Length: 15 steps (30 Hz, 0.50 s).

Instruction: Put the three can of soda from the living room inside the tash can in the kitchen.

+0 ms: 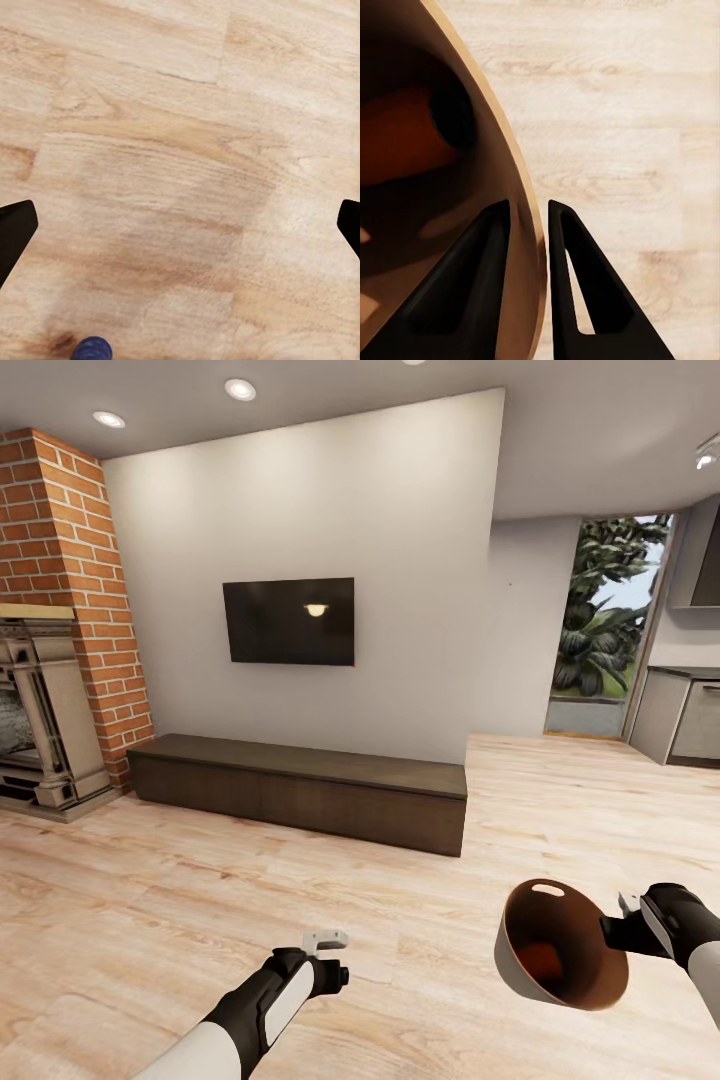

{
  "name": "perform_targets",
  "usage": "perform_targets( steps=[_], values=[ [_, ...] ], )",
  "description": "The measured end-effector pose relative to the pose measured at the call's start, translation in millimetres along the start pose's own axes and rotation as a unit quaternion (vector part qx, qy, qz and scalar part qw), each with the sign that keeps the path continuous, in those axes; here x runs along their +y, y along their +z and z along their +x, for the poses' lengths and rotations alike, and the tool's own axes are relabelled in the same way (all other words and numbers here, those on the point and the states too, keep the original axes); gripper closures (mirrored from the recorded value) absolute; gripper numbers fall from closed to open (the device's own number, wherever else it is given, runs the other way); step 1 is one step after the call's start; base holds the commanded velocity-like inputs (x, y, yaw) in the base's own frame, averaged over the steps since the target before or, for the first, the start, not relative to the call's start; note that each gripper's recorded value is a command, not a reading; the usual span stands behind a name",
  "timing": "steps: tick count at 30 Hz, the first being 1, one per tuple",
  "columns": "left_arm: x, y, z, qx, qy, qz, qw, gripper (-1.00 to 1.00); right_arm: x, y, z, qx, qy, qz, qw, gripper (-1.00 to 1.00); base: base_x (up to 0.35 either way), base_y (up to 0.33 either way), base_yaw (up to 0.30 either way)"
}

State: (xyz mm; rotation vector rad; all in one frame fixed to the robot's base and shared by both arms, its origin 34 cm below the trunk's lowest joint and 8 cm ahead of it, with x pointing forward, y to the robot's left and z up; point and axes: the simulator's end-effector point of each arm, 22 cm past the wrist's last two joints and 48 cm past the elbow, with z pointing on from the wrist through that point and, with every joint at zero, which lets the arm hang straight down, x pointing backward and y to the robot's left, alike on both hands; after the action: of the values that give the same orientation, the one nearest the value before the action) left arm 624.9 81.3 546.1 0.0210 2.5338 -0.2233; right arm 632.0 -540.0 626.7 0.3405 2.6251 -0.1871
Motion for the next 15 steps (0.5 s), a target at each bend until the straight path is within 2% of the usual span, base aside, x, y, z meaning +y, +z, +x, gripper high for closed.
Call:
perform_targets(
  steps=[15],
  values=[
    [-4.0,-0.6,-0.5,0.001,-0.012,0.008,0.9999,-1.00,0.2,-0.2,-0.4,0.000,-0.001,0.000,1.0000,1.00,0.000,0.000,0.000]
  ],
)
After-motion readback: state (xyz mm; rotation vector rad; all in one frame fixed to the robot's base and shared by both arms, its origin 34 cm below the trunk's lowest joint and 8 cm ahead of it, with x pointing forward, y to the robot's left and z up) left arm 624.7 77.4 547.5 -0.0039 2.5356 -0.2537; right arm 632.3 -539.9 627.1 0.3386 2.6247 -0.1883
